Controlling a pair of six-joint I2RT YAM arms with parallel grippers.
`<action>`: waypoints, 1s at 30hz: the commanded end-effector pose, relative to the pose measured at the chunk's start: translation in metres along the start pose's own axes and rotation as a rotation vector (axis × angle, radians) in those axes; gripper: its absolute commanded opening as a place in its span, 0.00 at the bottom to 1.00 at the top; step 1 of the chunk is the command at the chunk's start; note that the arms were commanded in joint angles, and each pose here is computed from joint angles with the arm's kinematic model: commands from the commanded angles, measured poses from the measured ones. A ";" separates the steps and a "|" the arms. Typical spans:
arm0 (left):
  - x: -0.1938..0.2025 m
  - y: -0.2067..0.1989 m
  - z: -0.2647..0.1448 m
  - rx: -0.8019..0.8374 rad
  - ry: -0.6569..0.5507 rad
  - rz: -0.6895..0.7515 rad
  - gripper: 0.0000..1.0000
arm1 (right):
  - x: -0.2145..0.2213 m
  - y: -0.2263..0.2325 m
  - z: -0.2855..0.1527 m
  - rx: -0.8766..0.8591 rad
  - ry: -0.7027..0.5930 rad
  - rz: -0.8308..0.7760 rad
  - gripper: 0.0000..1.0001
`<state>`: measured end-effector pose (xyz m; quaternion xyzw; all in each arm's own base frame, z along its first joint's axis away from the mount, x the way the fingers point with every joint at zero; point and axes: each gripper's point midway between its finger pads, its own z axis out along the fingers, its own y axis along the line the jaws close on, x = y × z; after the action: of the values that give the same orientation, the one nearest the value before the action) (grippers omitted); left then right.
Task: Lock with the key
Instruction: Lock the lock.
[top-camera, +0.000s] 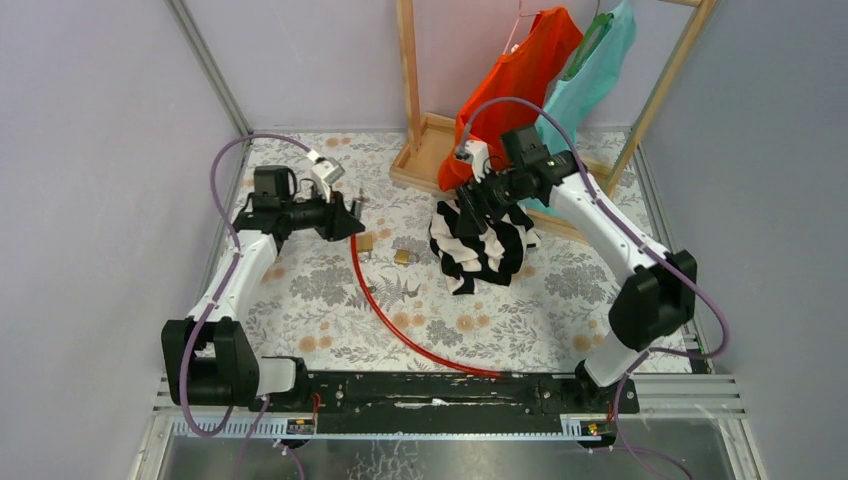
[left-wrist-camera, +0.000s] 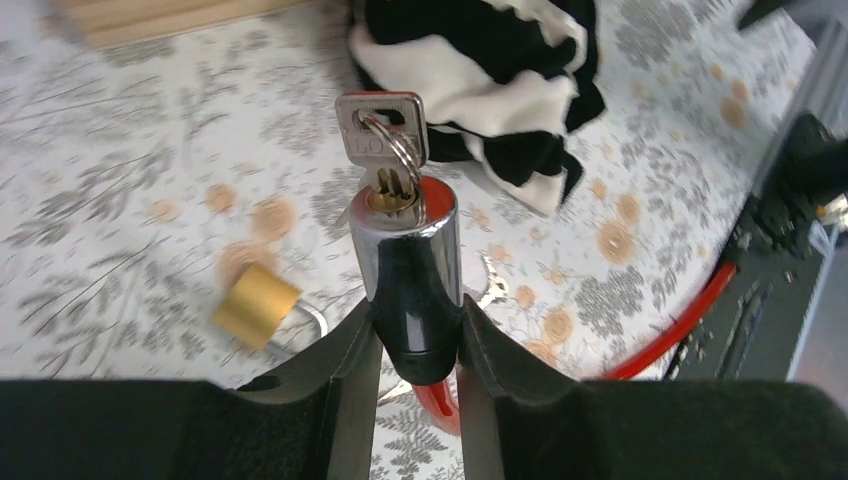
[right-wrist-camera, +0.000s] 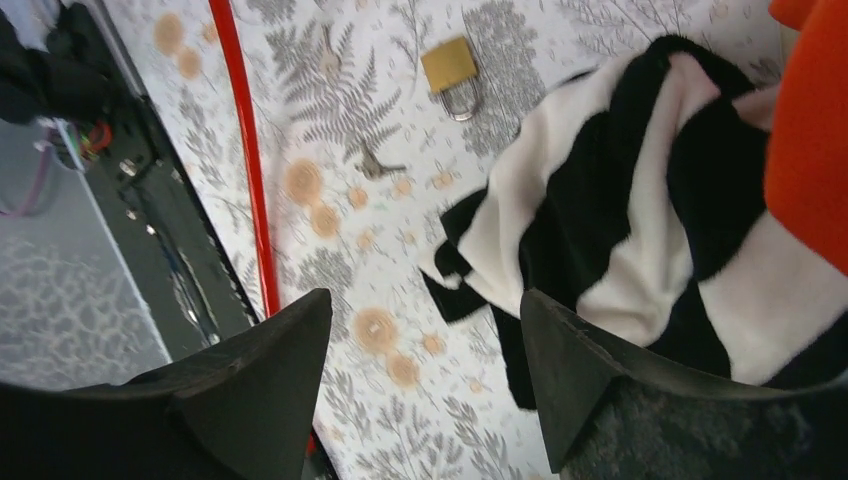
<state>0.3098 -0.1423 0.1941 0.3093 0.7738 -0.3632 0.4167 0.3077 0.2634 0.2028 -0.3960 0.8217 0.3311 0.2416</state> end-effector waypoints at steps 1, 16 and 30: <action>-0.036 0.029 -0.027 -0.141 -0.109 -0.033 0.00 | 0.029 -0.003 -0.010 0.050 0.029 -0.151 0.77; -0.037 0.061 -0.052 -0.370 -0.130 -0.156 0.00 | 0.200 0.043 0.038 -0.221 0.359 -0.365 0.79; -0.033 0.077 -0.042 -0.370 -0.107 -0.216 0.00 | 0.249 0.068 0.063 -0.166 0.426 -0.695 0.72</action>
<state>0.3558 -0.0719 0.1933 0.1195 0.8501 -0.2711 0.4354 0.1012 0.2105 0.0242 -0.6987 0.6662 0.2490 0.0773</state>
